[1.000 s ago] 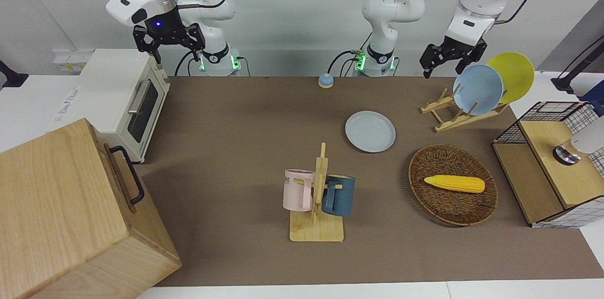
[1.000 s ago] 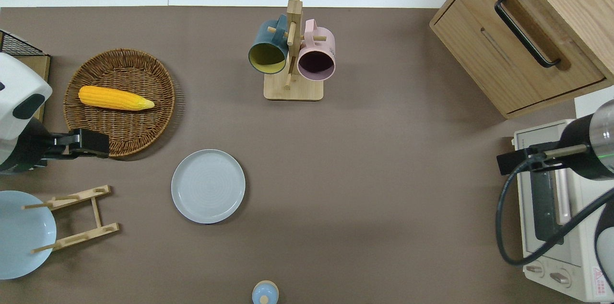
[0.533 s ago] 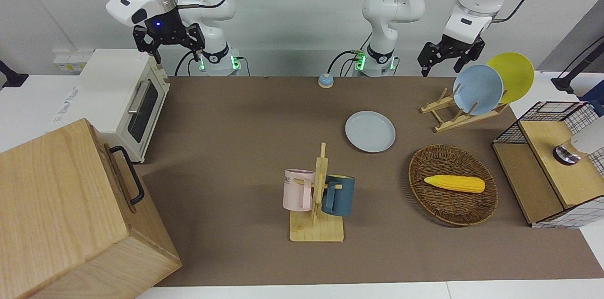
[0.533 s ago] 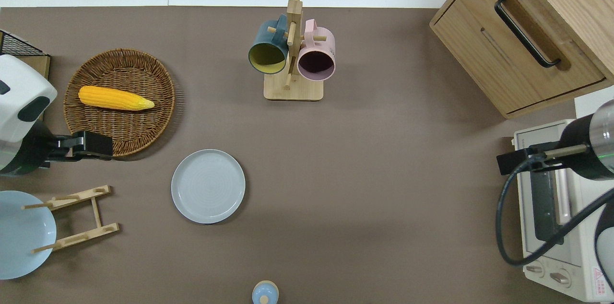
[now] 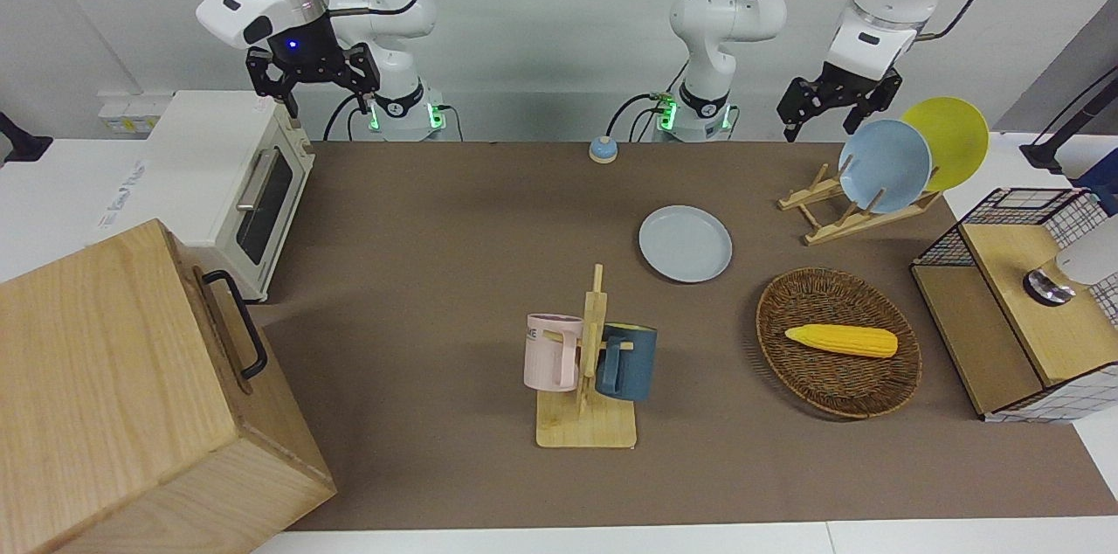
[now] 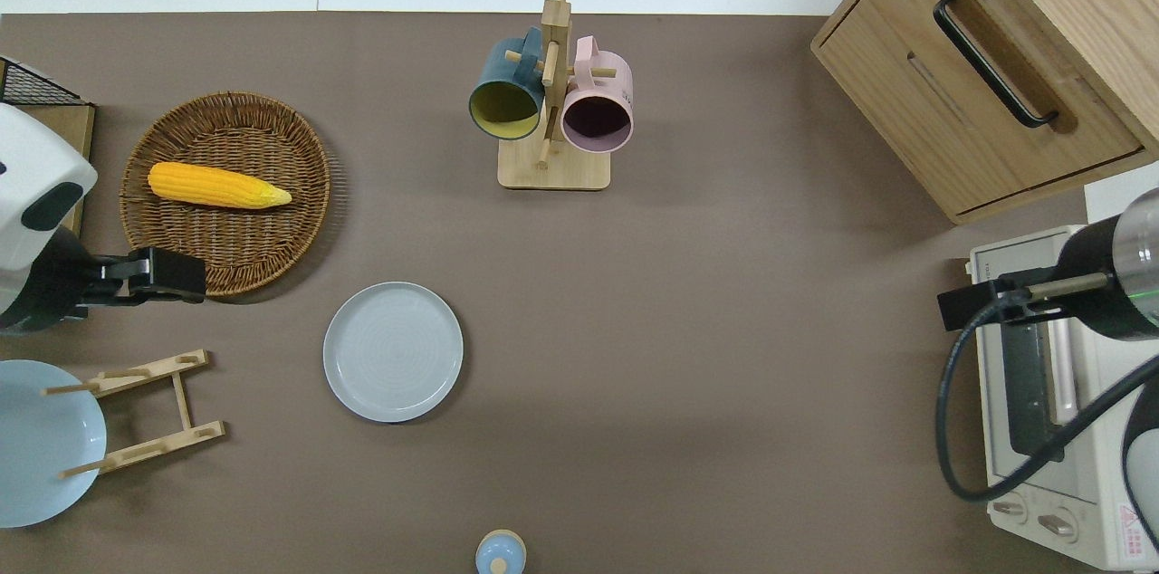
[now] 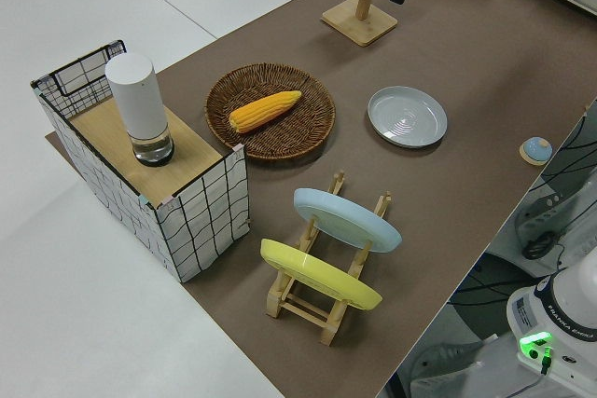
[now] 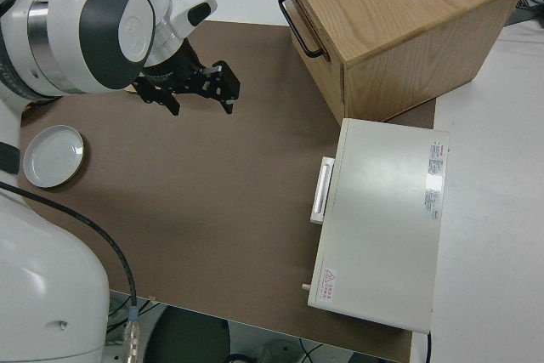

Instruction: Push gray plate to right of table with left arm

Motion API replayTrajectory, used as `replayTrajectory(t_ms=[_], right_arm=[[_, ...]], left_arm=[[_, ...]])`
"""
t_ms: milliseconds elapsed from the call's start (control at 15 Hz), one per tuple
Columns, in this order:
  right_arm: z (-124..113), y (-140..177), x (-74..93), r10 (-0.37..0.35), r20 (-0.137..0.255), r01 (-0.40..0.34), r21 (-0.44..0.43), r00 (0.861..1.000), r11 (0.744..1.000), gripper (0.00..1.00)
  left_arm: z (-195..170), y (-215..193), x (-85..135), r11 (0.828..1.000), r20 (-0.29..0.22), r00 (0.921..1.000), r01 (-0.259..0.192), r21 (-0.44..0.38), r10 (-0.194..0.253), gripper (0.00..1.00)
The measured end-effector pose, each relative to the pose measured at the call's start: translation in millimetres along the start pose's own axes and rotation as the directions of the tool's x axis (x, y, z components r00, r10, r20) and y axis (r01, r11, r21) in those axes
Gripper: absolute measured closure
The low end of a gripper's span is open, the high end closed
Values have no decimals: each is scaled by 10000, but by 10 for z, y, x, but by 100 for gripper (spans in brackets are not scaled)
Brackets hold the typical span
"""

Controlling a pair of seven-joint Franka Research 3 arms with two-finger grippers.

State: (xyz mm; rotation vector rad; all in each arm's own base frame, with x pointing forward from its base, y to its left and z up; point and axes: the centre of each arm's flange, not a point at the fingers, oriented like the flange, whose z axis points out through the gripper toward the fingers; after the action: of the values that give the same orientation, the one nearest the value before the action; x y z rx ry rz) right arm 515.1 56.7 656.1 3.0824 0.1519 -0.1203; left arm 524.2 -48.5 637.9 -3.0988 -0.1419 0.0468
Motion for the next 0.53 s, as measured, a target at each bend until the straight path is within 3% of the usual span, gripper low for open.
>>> replayTrajectory(t_ms=[533], right_arm=[[0, 0, 0, 0, 0, 0, 0, 10000, 10000, 0]], left_arm=[[74, -61, -21, 9999, -163, 9998, 103, -38, -103, 0]])
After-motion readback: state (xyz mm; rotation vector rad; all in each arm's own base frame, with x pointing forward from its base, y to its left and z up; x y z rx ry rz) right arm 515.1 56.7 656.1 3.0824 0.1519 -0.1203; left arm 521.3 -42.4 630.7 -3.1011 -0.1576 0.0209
